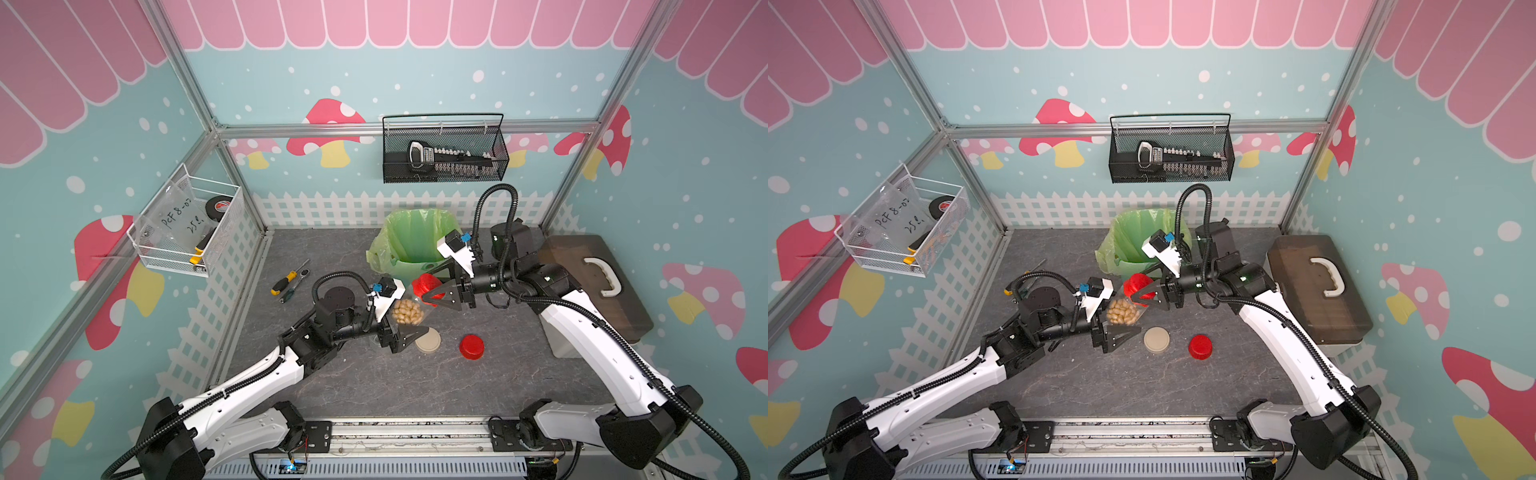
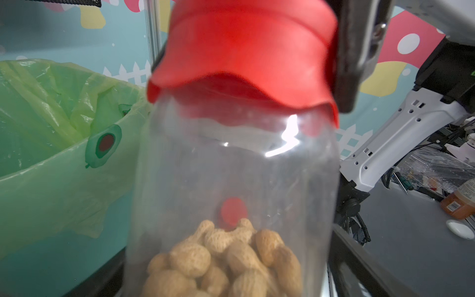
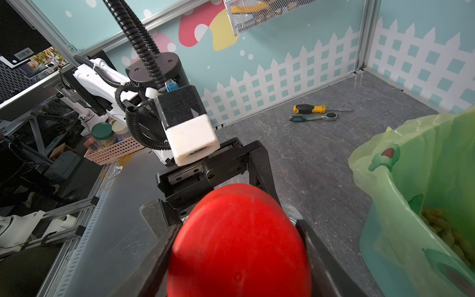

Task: Empty moldy peanuts from jars
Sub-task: Pick up the jar from the center of the board.

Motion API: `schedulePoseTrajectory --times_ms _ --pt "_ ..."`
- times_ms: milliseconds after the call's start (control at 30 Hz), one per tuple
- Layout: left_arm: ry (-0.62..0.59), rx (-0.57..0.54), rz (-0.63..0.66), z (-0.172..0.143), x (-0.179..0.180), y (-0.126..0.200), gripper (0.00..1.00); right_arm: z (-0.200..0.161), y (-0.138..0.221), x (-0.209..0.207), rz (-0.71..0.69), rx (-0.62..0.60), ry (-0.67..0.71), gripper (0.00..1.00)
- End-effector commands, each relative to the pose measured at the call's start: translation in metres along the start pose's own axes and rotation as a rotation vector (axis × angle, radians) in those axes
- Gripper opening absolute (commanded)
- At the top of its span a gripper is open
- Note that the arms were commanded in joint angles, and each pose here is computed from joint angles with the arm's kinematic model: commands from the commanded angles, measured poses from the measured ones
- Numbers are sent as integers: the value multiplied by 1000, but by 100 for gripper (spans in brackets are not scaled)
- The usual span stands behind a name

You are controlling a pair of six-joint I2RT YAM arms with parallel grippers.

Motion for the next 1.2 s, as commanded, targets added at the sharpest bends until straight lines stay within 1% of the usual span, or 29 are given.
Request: schedulePoseTrajectory --times_ms 0,133,233,300,367,467,567,600,700,767,833,1000,1067,1167 --pt "-8 -8 -23 0 -3 1 92 4 5 7 23 -34 45 28" --pt "-9 -20 -32 1 -4 3 73 3 4 6 25 -32 45 28" --pt "-10 -25 -33 1 -4 4 63 3 4 6 24 -32 45 29" --pt "-9 -29 -32 1 -4 5 58 3 5 7 21 -33 48 30" --pt "-8 -34 -31 1 -3 5 57 3 6 7 12 -37 50 34" --pt "-2 -58 -11 2 -1 7 57 8 7 5 -29 -65 37 45" --pt "0 -118 36 6 3 10 57 16 8 0 -70 -153 -17 64" --pt "3 -144 51 6 5 11 57 18 9 -4 -107 -184 -42 70" --pt "13 -204 86 8 9 14 55 20 10 -10 -165 -287 -98 80" --pt "23 -230 105 9 11 14 53 18 10 -12 -200 -366 -123 84" --pt "32 -249 117 8 14 13 52 16 10 -14 -227 -438 -131 85" --pt "46 -307 156 8 19 14 51 19 -2 -12 -283 -497 -127 90" --pt "48 -322 174 8 21 15 51 19 -4 -10 -305 -552 -136 92" --pt "49 -325 191 7 22 15 51 17 -5 -10 -332 -650 -169 92"
Point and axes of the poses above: each gripper's point midway between its finger pads, its own y axis back along the fingers, its own x axis along the line the jaws close on, z = x × y, the point moved 8 cm from there along y, back along the fingers, and after that the axes turned 4 degrees about y, right-handed, at the moved point
